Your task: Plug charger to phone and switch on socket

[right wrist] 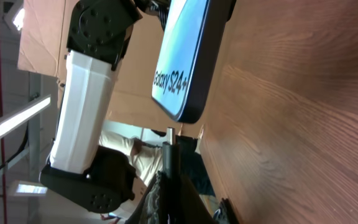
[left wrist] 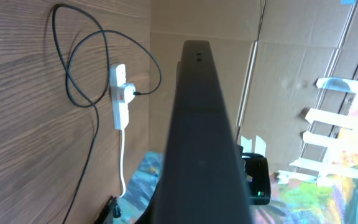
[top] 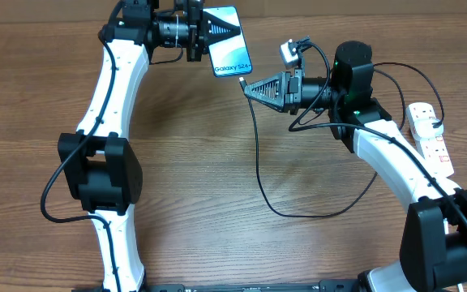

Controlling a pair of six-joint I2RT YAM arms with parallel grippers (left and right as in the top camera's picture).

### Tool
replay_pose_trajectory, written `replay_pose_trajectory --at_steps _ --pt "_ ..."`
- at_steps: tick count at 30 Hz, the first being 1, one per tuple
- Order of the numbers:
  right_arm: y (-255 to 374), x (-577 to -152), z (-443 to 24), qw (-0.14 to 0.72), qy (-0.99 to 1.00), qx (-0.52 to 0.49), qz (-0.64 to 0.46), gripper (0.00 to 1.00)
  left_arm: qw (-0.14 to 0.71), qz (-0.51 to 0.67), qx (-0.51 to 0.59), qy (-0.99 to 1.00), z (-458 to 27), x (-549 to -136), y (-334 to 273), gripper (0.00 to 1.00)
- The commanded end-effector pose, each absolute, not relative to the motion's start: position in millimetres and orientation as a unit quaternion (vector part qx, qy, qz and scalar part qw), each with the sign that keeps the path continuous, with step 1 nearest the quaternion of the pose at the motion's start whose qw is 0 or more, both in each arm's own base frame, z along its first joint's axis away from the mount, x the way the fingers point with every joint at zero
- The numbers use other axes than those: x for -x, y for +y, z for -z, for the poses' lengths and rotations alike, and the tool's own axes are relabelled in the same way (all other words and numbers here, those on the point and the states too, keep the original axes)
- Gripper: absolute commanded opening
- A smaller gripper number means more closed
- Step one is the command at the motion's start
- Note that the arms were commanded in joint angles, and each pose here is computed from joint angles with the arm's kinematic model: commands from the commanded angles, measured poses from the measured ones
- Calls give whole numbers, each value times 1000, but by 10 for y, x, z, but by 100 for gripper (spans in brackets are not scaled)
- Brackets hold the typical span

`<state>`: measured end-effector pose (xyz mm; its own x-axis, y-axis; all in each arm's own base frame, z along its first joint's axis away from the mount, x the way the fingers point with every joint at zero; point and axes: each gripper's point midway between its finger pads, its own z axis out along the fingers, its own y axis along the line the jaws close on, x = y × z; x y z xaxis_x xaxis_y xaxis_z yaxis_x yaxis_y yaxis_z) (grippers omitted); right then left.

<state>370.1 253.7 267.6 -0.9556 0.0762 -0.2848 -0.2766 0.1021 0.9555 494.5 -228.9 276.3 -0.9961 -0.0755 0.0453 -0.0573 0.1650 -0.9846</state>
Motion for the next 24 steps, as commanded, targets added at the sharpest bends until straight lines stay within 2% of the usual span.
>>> replay_pose_trajectory --at_steps 1,24 --pt "2569 -3719 -2710 144 731 66 -664 4 12 658 18 752 -3068 -4836 -2345 4" --pt "2618 -3693 -2713 135 731 62 -666 4 33 649 17 760 -3036 -4890 -2359 4"
